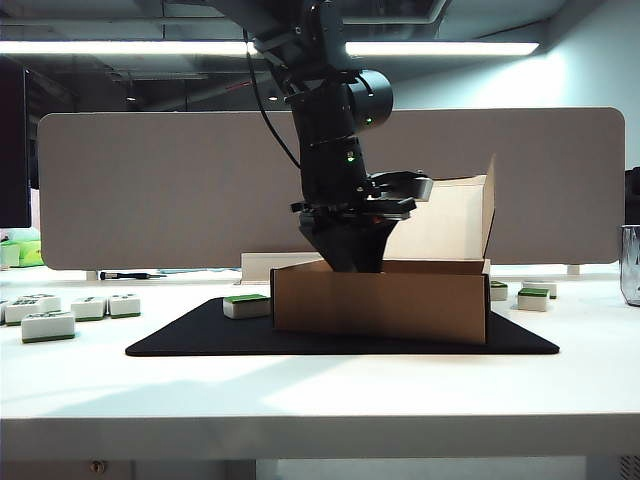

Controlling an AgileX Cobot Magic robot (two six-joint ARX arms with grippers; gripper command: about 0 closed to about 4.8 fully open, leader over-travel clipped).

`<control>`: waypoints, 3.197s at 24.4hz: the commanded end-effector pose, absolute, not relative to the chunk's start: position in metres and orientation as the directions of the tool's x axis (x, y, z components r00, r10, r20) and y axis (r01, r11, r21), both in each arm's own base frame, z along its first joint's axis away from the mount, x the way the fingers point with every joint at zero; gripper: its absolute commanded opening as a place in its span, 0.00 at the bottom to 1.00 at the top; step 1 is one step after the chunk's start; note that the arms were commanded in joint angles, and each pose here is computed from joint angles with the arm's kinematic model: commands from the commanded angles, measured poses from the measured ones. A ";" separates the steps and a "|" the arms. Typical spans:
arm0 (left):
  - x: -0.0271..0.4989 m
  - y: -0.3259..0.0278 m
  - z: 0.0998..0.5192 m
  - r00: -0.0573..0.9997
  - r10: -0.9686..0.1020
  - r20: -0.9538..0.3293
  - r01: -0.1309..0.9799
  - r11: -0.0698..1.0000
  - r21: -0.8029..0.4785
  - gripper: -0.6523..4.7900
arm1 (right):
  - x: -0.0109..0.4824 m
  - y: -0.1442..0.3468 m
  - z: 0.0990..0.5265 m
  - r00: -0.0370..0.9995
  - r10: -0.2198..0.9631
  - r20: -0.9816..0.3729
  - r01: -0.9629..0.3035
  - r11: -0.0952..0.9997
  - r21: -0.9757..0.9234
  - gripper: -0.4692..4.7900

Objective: Pick up four mahjong tiles and put them into the paper box.

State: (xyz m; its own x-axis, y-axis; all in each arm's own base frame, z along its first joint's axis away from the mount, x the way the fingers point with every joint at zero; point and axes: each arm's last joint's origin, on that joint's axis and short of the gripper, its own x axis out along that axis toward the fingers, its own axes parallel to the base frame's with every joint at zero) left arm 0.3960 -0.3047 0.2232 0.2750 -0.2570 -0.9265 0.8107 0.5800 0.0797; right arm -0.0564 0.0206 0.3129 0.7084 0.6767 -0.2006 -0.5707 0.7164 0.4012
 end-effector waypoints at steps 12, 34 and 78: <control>0.397 -0.310 0.227 0.304 -0.299 -0.904 0.800 0.595 0.073 0.48 | -0.059 0.021 0.314 0.711 0.680 -0.181 -0.584 0.714 0.386 0.09; 0.419 -0.213 0.294 0.383 -0.221 -0.897 0.660 0.745 0.099 0.70 | -0.059 0.021 0.313 0.713 0.677 -0.182 -0.582 0.716 0.386 0.09; 0.372 -0.309 0.281 0.347 -0.345 -0.872 0.767 0.639 0.052 0.33 | -0.057 0.020 0.313 0.745 0.640 -0.191 -0.546 0.748 0.377 0.09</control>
State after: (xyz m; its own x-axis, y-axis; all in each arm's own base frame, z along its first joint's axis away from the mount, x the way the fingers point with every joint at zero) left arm 0.3737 -0.3014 0.2816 0.3387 -0.3263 -0.8825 0.7571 0.6514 0.0498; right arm -0.0541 0.0196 0.3114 0.7381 0.6397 -0.2144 -0.5336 0.7480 0.3947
